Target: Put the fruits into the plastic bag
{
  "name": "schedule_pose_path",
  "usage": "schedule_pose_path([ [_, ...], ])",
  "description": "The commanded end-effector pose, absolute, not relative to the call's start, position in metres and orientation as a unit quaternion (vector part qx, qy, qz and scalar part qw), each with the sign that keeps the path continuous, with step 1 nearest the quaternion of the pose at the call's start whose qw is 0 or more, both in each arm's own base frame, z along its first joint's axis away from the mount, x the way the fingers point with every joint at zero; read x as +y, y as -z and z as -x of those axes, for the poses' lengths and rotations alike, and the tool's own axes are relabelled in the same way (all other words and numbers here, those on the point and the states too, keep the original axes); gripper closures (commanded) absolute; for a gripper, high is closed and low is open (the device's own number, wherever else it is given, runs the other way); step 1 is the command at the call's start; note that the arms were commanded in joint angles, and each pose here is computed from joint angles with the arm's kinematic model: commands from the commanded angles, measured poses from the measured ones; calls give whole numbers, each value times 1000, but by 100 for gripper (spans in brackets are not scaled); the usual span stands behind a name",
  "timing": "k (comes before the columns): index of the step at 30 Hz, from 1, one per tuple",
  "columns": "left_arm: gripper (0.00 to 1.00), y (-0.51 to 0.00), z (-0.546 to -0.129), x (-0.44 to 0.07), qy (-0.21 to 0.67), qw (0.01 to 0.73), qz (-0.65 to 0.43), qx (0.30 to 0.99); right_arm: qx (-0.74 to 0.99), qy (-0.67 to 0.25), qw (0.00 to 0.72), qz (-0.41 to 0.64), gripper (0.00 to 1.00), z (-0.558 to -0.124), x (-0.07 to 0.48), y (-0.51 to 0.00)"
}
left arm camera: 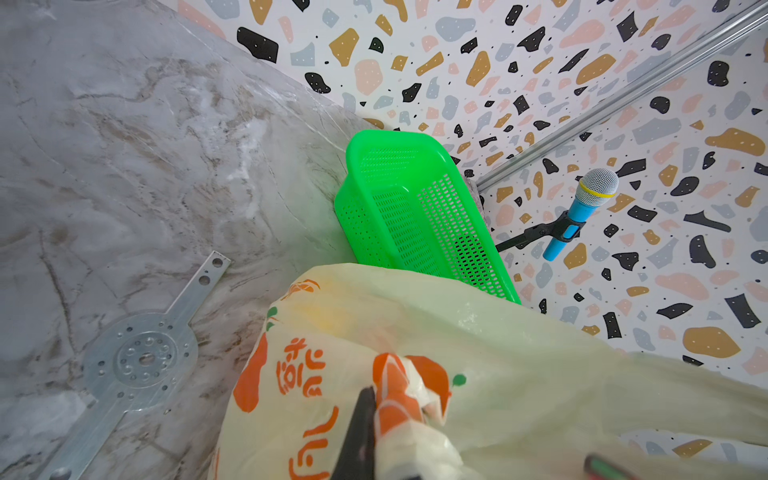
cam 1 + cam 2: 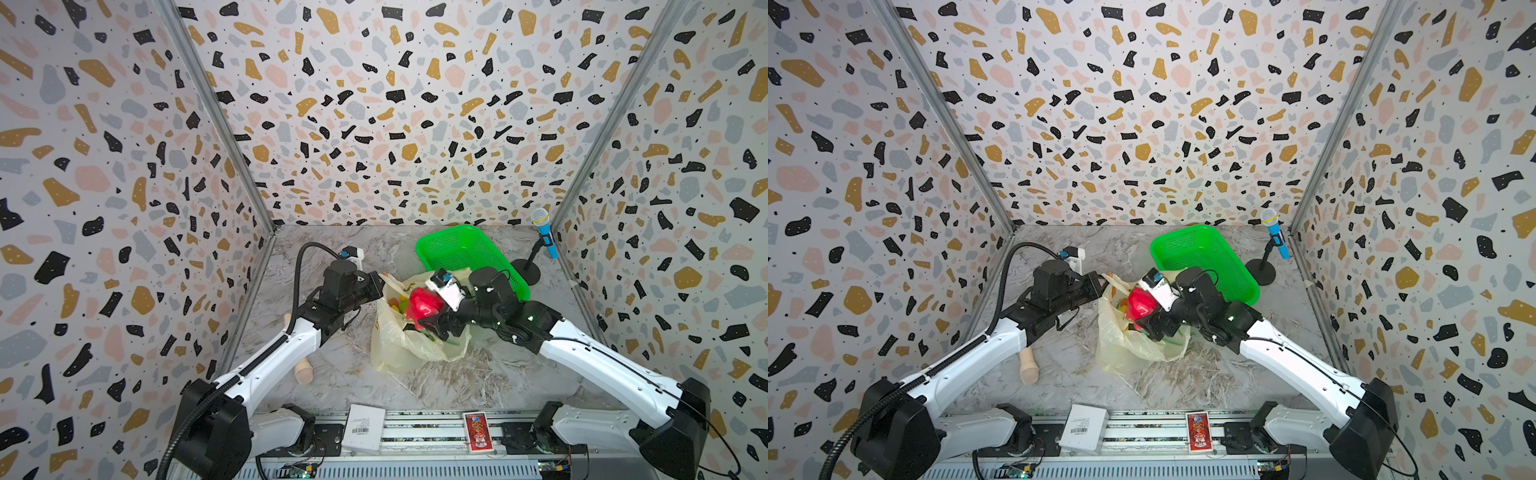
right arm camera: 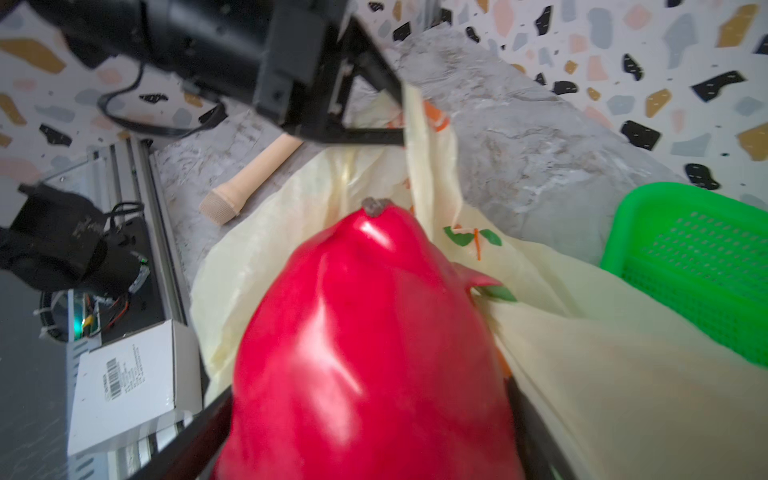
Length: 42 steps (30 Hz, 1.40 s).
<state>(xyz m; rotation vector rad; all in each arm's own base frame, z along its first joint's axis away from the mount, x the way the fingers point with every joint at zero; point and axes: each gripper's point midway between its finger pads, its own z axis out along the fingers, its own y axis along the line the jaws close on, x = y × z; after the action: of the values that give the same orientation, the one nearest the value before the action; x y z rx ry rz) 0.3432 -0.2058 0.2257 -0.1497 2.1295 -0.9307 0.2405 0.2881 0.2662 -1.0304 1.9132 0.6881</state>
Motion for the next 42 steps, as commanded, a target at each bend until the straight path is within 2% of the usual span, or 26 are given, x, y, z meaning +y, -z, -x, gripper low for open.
schedule_pose_path([
  [1, 100, -245, -342, -206, 376, 416, 48, 827, 694, -340, 507, 382, 64, -249, 279, -355],
  [9, 100, -244, -340, -205, 374, 417, 48, 827, 696, -338, 537, 336, 65, -278, 242, -379],
  [16, 100, -243, -342, -207, 375, 415, 48, 828, 628, -432, 520, 386, 66, -238, 261, -410],
  [21, 100, -242, -342, -207, 375, 414, 49, 828, 602, -468, 494, 419, 66, -212, 273, -420],
  [27, 100, -245, -343, -207, 377, 415, 48, 827, 623, -481, 434, 438, 67, -201, 289, -384],
  [42, 100, -249, -345, -209, 378, 418, 43, 825, 696, -409, 385, 448, 68, -219, 310, -297],
])
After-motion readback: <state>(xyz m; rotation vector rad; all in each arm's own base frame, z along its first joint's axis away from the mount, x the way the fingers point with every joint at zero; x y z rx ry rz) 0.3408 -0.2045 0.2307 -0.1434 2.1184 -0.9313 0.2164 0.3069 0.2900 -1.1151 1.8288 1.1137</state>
